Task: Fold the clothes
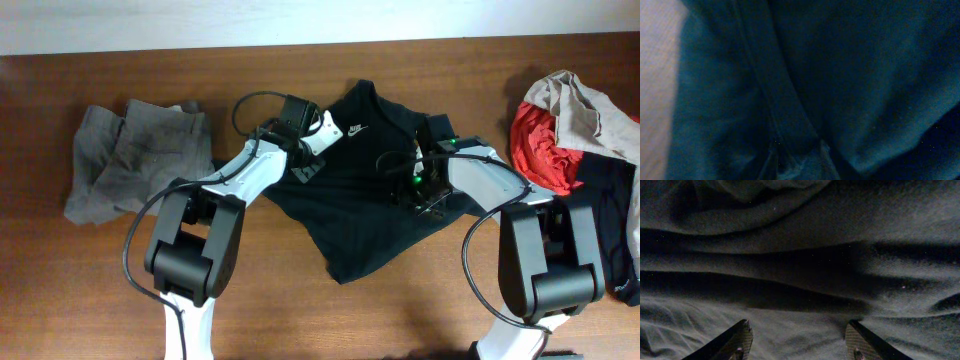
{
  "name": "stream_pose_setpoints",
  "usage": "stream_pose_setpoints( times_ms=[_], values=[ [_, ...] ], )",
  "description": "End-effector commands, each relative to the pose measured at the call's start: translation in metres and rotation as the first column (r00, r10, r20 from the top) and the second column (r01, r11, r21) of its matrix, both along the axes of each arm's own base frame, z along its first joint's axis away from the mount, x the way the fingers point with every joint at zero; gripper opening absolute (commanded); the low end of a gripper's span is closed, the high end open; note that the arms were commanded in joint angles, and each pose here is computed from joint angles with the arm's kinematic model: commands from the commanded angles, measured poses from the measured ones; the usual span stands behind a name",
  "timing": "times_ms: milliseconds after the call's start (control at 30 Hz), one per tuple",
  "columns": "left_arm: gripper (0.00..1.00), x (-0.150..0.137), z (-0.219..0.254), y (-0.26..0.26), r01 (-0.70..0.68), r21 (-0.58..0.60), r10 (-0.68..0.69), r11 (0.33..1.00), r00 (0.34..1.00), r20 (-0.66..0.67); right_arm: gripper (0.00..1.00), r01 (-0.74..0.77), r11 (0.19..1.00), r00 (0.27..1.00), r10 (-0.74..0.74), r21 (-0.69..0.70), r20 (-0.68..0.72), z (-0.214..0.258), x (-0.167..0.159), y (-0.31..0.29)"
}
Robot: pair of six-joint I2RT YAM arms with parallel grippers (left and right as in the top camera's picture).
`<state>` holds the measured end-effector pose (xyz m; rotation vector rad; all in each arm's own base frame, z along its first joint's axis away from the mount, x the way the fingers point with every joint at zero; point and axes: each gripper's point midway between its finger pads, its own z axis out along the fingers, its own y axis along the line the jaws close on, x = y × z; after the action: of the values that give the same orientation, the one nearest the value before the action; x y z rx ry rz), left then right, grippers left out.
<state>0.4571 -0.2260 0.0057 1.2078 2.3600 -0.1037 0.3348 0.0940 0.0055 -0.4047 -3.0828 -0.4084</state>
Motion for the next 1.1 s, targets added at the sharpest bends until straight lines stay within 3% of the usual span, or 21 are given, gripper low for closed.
stream_pose_setpoints(
  times_ms=[0,100,300,567,1067],
  values=[
    [0.19,0.001,-0.016,0.006,0.001,0.046,-0.001,0.999,1.000,-0.004,0.64,0.007,1.000,0.999,-0.007,0.001,-0.035,-0.008,-0.011,-0.001],
    [0.08,0.011,-0.011,0.014,-0.037,0.094,0.033,0.995,0.999,0.043,0.64,0.007,1.000,0.999,-0.007,0.000,-0.035,-0.008,-0.011,-0.001],
    [0.00,0.038,0.021,0.034,-0.185,0.151,0.168,0.971,0.979,0.118,0.64,0.007,1.000,0.999,-0.007,-0.008,-0.037,-0.008,-0.011,-0.002],
    [0.01,0.076,0.070,0.050,-0.261,0.085,0.241,0.962,0.951,0.195,0.64,0.008,0.996,0.998,-0.013,-0.088,-0.057,-0.012,-0.018,-0.016],
    [0.05,0.109,0.072,0.140,-0.425,0.066,0.400,0.903,0.886,0.234,0.63,0.004,0.993,0.996,-0.014,-0.121,-0.084,-0.020,-0.029,-0.023]
  ],
)
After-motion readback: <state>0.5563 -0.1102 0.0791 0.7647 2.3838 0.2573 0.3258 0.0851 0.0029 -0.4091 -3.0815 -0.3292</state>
